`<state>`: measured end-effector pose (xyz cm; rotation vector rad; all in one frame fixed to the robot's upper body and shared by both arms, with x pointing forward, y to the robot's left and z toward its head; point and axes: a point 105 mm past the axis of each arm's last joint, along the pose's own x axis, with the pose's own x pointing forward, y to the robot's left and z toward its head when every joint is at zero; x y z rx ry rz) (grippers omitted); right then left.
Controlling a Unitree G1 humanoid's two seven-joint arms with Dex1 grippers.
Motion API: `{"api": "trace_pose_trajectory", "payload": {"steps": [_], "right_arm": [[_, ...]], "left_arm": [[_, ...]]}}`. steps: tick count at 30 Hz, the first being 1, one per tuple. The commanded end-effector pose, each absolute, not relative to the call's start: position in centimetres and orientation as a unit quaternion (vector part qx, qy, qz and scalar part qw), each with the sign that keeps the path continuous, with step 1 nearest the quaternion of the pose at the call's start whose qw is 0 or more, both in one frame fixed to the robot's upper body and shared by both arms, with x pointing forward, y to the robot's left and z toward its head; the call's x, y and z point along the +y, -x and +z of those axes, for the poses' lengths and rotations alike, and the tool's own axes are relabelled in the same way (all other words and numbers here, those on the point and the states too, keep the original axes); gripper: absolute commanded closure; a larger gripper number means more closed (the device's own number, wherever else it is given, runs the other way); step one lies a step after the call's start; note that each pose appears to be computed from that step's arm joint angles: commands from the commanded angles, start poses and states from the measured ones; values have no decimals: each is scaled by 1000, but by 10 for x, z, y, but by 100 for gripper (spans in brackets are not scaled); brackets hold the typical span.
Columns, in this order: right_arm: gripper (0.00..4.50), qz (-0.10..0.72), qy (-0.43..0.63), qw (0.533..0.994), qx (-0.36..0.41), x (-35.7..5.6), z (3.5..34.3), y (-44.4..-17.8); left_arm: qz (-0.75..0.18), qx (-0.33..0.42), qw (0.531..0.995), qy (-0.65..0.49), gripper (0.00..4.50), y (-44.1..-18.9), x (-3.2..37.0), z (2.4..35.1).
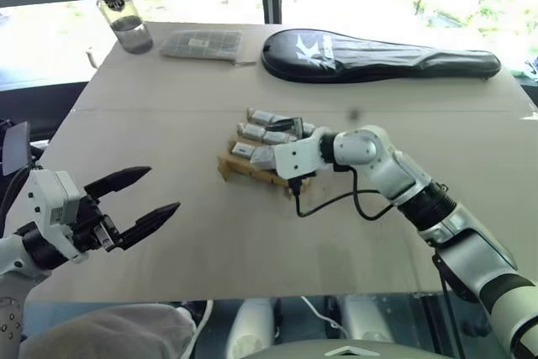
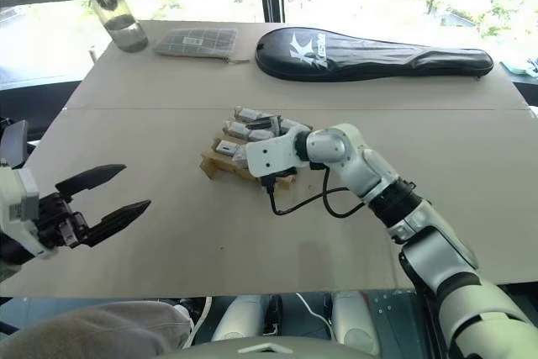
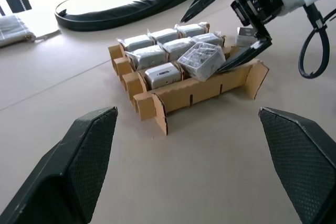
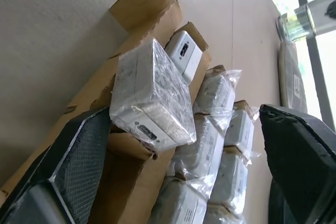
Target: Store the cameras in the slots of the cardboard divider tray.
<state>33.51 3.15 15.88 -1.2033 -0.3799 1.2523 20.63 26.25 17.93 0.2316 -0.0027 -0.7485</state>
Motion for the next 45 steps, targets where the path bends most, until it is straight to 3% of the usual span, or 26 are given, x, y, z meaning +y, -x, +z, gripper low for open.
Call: {"api": "trace_pose_trajectory", "payload": {"steps": [1,7,8,11,16,21,28,43,45], "right_arm": [[80,544,530,619,-201,37,169,-331],[362,550,530,610,-210,37,166,-328],[385,551,530,609,-211,37,166,-328],[386,554,516,618,-210,37,167,-327],[386,569,412,695,-157,40,176,-328],[386,594,315,734,-97,41,179,-324],[386,618,214,757,21,32,160,-320],[386,600,183,777,53,34,140,-339],[281,603,171,777,55,35,141,-337]], "left_arm": [[-368,-21,922,-121,0,-202,256,187],[-373,-12,921,-111,0,-201,254,186],[-377,-9,920,-112,0,-201,254,185],[-386,-1,916,-110,0,-202,252,185],[-395,-1,913,-106,0,-204,248,186],[-400,-2,911,-106,0,-206,247,187],[-403,-5,909,-105,0,-207,246,188],[-408,-16,908,-98,0,-209,244,193],[-408,-17,907,-98,0,-209,244,193]]}}
